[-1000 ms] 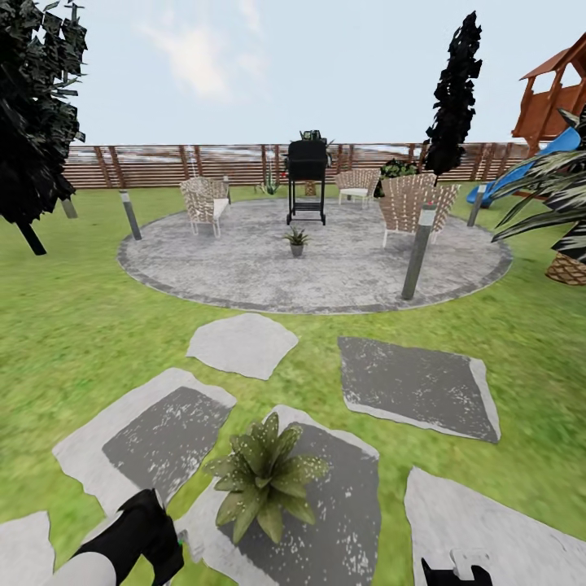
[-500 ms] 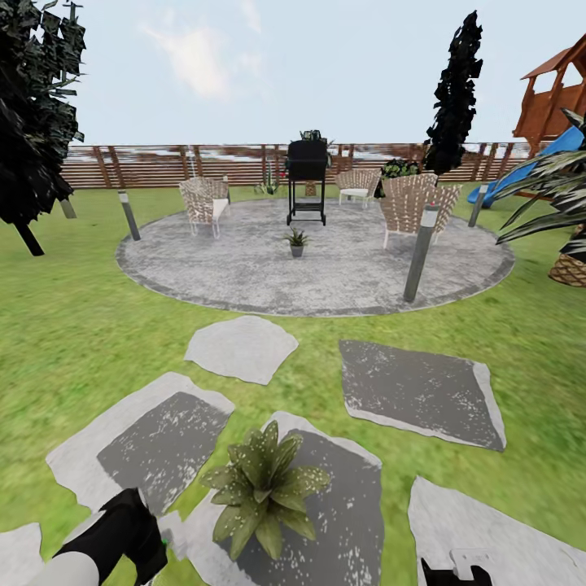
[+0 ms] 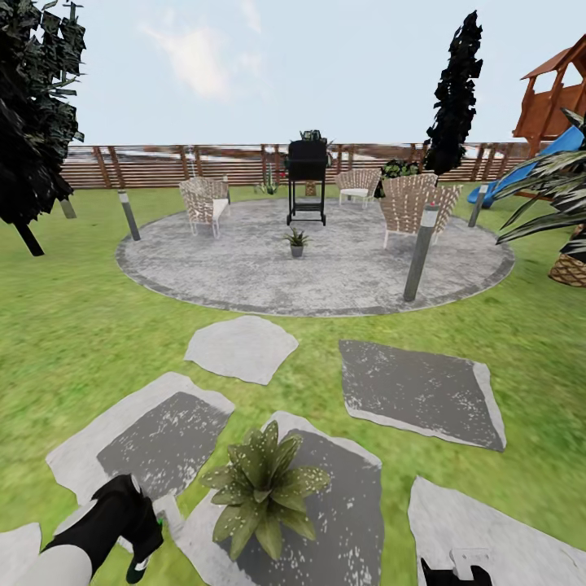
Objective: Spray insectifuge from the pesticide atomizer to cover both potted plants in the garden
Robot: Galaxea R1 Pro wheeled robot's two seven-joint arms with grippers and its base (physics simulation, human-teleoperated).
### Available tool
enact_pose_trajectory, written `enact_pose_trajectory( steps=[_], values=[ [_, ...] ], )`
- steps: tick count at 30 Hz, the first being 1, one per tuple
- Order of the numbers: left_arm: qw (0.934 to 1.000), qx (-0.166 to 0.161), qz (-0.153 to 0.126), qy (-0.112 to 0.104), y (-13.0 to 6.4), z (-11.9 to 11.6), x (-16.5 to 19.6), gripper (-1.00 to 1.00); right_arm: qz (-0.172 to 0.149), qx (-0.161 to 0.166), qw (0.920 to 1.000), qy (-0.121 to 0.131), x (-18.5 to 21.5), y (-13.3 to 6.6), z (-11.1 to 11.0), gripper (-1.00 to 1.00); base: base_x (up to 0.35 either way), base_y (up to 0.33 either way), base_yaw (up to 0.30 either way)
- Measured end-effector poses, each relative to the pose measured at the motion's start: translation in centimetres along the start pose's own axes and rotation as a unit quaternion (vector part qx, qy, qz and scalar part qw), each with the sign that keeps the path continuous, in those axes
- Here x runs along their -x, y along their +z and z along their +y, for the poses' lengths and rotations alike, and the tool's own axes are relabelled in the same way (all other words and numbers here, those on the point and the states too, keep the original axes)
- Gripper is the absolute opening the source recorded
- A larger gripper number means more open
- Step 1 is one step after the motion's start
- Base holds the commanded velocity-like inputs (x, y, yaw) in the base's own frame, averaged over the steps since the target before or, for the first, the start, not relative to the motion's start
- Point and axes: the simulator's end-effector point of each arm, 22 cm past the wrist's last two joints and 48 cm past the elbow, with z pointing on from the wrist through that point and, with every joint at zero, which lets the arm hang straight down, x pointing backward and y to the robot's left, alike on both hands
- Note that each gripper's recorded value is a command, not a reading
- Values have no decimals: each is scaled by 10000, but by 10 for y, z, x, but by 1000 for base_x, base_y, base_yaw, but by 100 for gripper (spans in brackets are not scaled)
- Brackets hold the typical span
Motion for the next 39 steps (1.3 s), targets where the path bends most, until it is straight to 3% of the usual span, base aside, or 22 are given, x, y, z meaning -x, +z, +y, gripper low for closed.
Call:
enact_pose_trajectory(
  steps=[10,15,35,36,38,39],
  values=[
    [9999,-132,-59,26,8,-19,15,-100,-6,-21,10000,-5,1,0,-3,100,0,0,0],
    [9997,-238,93,22,14,-28,4,-100,-6,-21,10000,-3,0,0,-3,100,95,109,-63],
    [9995,-280,160,38,17,-32,2,-100,7,-21,10000,-5,-1,0,-3,100,-46,50,-131],
    [9994,-268,198,0,16,-31,3,-100,7,-20,10000,-6,-1,0,-3,100,-1,1,-2],
    [9985,-219,417,-293,12,-27,-1,-100,7,-20,10000,-5,-1,0,-3,100,0,0,0],
    [9982,-190,476,-313,10,-26,-1,-100,7,-20,10000,-6,-1,0,-3,100,0,0,0]
  ],
)
